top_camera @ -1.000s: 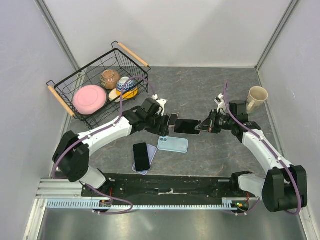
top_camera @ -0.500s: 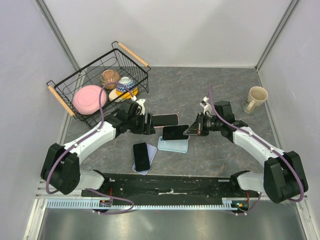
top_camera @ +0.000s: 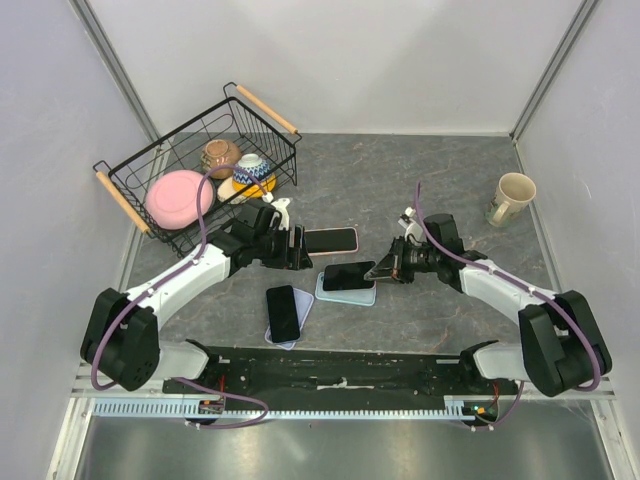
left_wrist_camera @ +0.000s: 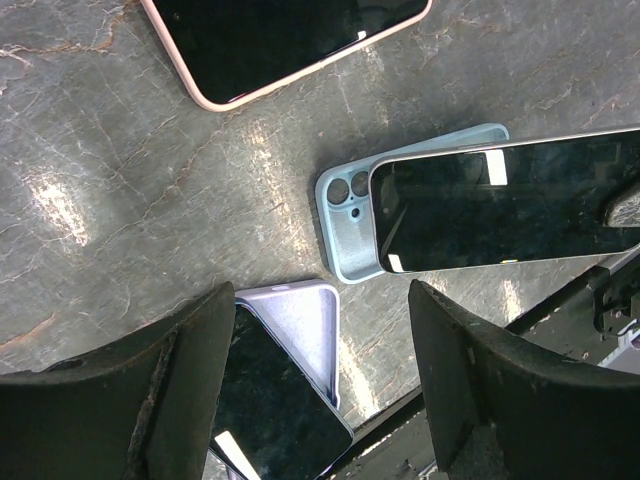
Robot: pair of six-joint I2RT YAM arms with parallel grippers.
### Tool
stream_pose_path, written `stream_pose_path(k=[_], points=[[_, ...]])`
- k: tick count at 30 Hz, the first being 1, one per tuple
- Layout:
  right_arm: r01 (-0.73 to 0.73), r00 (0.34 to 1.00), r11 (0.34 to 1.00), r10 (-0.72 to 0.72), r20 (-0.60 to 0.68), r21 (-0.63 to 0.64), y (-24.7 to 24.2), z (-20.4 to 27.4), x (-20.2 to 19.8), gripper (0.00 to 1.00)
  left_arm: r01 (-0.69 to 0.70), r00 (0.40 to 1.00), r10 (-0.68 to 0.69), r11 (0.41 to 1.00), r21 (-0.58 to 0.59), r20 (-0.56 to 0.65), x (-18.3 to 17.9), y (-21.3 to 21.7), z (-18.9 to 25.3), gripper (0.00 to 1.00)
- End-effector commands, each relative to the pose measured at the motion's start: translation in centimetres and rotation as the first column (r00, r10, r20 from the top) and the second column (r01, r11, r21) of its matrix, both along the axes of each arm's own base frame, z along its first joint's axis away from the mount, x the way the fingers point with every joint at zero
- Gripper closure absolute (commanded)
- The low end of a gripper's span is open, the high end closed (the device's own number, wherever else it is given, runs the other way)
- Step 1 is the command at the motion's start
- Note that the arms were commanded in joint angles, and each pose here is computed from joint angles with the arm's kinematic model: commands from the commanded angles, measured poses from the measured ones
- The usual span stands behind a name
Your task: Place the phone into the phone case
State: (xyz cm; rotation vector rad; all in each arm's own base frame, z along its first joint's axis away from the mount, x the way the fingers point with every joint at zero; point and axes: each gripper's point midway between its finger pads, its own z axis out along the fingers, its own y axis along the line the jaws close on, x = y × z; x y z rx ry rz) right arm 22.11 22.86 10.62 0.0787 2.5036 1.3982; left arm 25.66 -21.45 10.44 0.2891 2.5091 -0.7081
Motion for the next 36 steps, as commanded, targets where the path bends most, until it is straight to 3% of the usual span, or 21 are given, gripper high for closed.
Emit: stream_pose_path(k=[1, 23, 36], points=[[-0.015, 0.999, 0.998, 0.013, 0.041, 0.056, 0.8, 1.2, 0.7, 1.00, -0.002, 1.000, 0.003, 0.999, -0.049, 0.029, 0.7, -0.9, 1.3, 0.23], [-0.009, 0.998, 0.998, 0.013, -0.067, 0.055, 0.9, -1.8, -0.4, 1.00, -0.007, 1.000, 0.007, 0.999, -0.040, 0.013, 1.1, -1.1, 0.3, 0.25], [-0.023, 0.991, 1.000, 0.021, -0.129, -0.012, 0.3, -4.9, -1.2, 1.00, 0.030, 0.998, -0.033, 0.997, -0.073, -0.052, 1.0, -4.4, -2.1, 0.30]])
